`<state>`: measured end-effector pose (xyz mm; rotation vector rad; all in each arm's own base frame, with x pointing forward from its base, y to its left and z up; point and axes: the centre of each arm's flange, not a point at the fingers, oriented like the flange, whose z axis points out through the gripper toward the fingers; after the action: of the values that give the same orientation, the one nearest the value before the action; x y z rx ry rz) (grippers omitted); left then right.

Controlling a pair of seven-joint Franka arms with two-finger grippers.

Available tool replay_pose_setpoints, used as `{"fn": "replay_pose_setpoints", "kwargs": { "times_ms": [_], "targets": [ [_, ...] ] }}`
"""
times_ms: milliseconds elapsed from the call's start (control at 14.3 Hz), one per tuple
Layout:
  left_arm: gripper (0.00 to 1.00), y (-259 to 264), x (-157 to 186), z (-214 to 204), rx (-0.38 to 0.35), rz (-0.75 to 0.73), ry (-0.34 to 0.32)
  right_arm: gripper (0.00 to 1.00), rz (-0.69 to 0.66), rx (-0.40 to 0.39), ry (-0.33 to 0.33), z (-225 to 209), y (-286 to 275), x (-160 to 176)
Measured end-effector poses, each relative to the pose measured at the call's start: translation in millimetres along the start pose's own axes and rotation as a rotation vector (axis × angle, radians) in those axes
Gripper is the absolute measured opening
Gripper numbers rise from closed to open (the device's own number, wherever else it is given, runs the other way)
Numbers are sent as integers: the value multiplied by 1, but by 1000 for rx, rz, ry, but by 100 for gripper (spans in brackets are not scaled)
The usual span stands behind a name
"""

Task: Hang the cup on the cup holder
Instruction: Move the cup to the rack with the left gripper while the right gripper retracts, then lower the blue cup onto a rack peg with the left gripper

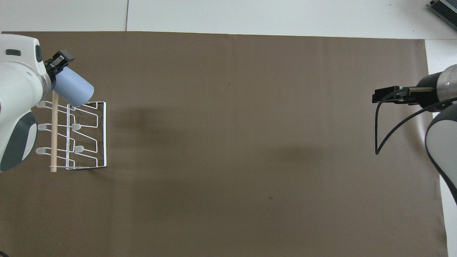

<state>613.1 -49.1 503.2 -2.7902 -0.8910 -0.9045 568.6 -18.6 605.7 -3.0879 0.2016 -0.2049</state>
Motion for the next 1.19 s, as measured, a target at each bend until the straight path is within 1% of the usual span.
{"fn": "replay_pose_setpoints", "kwargs": {
  "times_ms": [210,421,631,911,1192],
  "targets": [
    [66,-4,4,1,5,18,4,100,9,-45,-50,-39,9,-11],
    [66,-6,5,2,8,41,4,100,6,-57,-68,-59,8,-27],
    [66,-8,2,10,5,48,1,100,-1,-62,-73,-57,7,-29],
    [66,-18,-7,28,0,48,-9,100,-57,-65,-97,-50,9,-31],
    [66,-20,-9,30,2,50,-14,100,-64,-65,-100,-49,9,-31]
  ]
}}
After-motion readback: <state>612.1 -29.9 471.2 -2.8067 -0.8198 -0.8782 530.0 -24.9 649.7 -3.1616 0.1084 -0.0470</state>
